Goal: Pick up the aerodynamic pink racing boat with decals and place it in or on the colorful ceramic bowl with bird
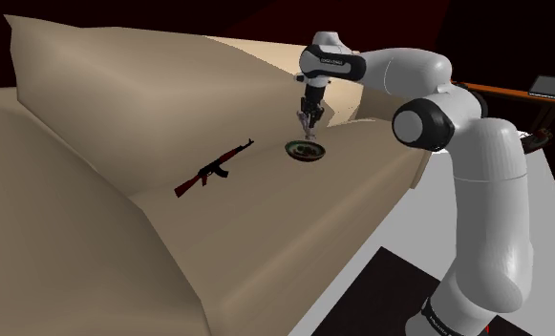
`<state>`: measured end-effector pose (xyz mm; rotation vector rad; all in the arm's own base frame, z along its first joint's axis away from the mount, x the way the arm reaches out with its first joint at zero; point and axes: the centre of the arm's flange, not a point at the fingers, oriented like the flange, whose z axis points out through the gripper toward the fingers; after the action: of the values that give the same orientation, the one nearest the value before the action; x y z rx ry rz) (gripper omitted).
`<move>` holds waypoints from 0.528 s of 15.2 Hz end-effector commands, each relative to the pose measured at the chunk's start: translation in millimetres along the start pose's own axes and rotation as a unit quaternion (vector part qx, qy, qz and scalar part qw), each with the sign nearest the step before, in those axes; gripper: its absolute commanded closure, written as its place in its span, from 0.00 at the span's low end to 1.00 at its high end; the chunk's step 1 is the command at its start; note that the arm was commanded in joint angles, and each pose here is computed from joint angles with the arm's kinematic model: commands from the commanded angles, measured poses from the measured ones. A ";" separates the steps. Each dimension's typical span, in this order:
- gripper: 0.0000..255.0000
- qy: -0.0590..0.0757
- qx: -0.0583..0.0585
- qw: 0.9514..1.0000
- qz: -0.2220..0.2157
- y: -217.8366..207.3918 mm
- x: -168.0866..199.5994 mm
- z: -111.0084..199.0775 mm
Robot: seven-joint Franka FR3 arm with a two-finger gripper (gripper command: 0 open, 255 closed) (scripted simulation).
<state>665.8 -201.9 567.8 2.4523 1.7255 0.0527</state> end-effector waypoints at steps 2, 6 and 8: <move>1.00 0.000 0.000 1.000 -0.001 8.4 -10.8 15.5; 1.00 0.000 0.000 1.000 -0.001 5.6 -9.7 36.3; 1.00 0.000 0.000 1.000 -0.001 4.1 -9.1 46.8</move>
<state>672.2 -216.5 527.5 2.4514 1.7290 0.0516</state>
